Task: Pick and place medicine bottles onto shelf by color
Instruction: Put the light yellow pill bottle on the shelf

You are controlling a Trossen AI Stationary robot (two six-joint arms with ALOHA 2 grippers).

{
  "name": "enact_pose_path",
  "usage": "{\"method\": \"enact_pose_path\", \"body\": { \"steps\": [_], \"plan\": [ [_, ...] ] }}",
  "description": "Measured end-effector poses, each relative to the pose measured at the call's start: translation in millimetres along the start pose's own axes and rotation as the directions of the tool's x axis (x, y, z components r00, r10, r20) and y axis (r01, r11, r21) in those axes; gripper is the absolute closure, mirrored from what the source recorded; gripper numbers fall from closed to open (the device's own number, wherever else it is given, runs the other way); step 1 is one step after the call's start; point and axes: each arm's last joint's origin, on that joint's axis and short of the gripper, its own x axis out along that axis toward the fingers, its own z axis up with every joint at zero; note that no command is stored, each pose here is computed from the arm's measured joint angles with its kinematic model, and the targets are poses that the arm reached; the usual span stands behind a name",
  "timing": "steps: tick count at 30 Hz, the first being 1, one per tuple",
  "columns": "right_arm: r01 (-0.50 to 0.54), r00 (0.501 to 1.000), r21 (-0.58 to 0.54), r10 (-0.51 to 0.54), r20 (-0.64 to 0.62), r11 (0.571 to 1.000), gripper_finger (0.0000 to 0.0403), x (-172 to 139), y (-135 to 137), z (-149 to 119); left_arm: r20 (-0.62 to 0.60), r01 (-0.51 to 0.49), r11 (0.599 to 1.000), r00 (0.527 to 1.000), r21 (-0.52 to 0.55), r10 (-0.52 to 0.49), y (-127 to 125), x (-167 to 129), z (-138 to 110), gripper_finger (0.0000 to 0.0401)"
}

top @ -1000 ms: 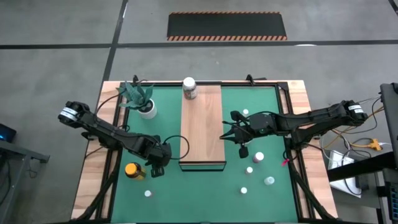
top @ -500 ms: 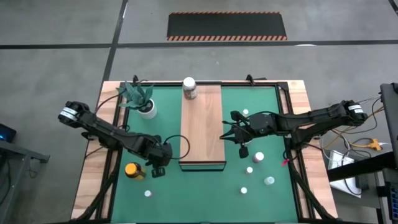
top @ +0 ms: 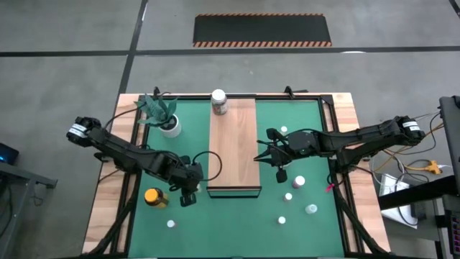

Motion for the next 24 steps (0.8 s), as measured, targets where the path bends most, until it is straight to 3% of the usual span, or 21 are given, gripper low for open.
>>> {"method": "enact_pose_path", "body": {
  "steps": [13, 24],
  "plan": [
    [0.001, 1.0, -0.012, -0.001, 0.003, 1.0, 0.0394, 0.0, -0.1, 0.3, 0.012, 0.009, 1.0, 1.0, -0.009, -0.009, -1.8, -4.6, 3.1, 0.0304],
    [0.001, 1.0, -0.002, -0.001, 0.003, 1.0, 0.0394, 0.0, -0.1, 0.3, 0.031, -0.029, 1.0, 0.999, -0.007, 0.029, -8.6, -50.7, 21.1, 0.0304]
  ]
}}
